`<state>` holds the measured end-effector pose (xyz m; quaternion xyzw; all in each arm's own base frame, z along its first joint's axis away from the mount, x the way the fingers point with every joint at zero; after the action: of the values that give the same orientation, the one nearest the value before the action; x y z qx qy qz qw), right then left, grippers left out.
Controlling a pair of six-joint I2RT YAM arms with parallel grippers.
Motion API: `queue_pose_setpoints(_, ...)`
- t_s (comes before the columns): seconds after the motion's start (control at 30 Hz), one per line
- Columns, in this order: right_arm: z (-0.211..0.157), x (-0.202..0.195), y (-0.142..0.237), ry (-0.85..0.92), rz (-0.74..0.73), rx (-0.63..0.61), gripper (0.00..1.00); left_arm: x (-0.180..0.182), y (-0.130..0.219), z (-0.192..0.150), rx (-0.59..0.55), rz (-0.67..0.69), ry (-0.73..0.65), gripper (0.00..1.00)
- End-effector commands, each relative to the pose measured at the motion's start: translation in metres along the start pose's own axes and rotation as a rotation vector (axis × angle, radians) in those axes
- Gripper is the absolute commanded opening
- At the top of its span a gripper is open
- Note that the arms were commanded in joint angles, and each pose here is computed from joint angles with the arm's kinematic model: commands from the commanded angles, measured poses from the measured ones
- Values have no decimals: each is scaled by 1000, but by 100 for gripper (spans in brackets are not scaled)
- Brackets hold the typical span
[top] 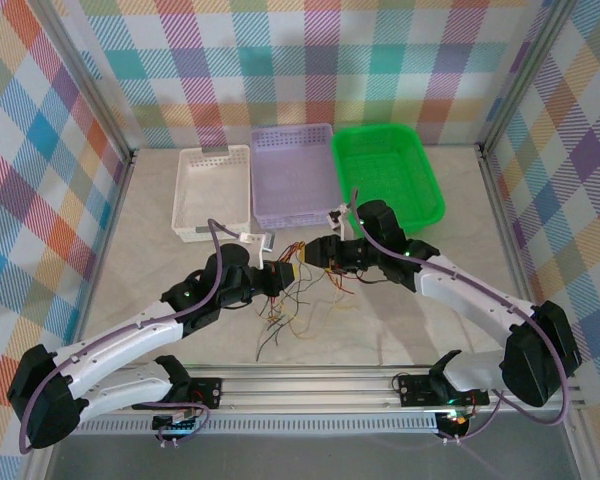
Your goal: Untangle the cables
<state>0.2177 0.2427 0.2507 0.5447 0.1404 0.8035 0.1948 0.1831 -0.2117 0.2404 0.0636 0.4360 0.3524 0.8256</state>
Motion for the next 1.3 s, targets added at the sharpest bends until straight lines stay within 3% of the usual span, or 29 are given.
queue_pose_setpoints(0.0, 5, 8, -1, -12, 40, -41, 49, -11, 0, 1, -32, -46, -44, 0)
queue_pose_setpoints(0.27, 19, 16, -6, -4, 124, -118, 47, -14, -2, -9, -7, -49, -79, 0)
queue_pose_setpoints(0.47, 22, 14, -14, -30, 136, -115, 34, -13, 0, -13, -16, -56, -83, 0)
queue_pose_setpoints(0.57, 23, 16, -17, -30, 154, -120, 33, -15, 0, -13, -16, -70, -89, 0)
queue_pose_setpoints(0.77, 23, 27, -16, 22, 179, -139, 17, -17, -1, -16, -1, -95, -98, 0)
queue_pose_setpoints(0.9, 22, 28, -12, 54, 157, -148, 0, -19, 2, -16, 2, -100, -111, 0)
queue_pose_setpoints(0.97, 20, 26, -11, 62, 136, -151, 0, -19, 5, -15, -1, -100, -114, 0)
queue_pose_setpoints(1.0, 19, 25, -10, 68, 127, -152, 0, -20, 7, -15, -4, -102, -116, 3)
queue_pose_setpoints(1.17, 13, 22, -3, 117, 89, -153, 0, -24, 21, -11, -26, -111, -125, 39)
queue_pose_setpoints(1.27, 11, 22, -1, 141, 79, -144, 0, -27, 32, -7, -46, -116, -133, 51)
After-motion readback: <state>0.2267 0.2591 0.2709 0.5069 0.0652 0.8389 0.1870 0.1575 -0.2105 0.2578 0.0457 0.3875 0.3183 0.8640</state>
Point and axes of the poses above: each hand's point on the last joint's axis, 136 mm out from that joint toward the fingers, its own y axis back along the fingers, its own x axis along the line the jaws close on, z = x × y, the point moved 8 cm from there along y, back along the fingers, and after that the axes turned 3 degrees about y, right-handed, at the moved point
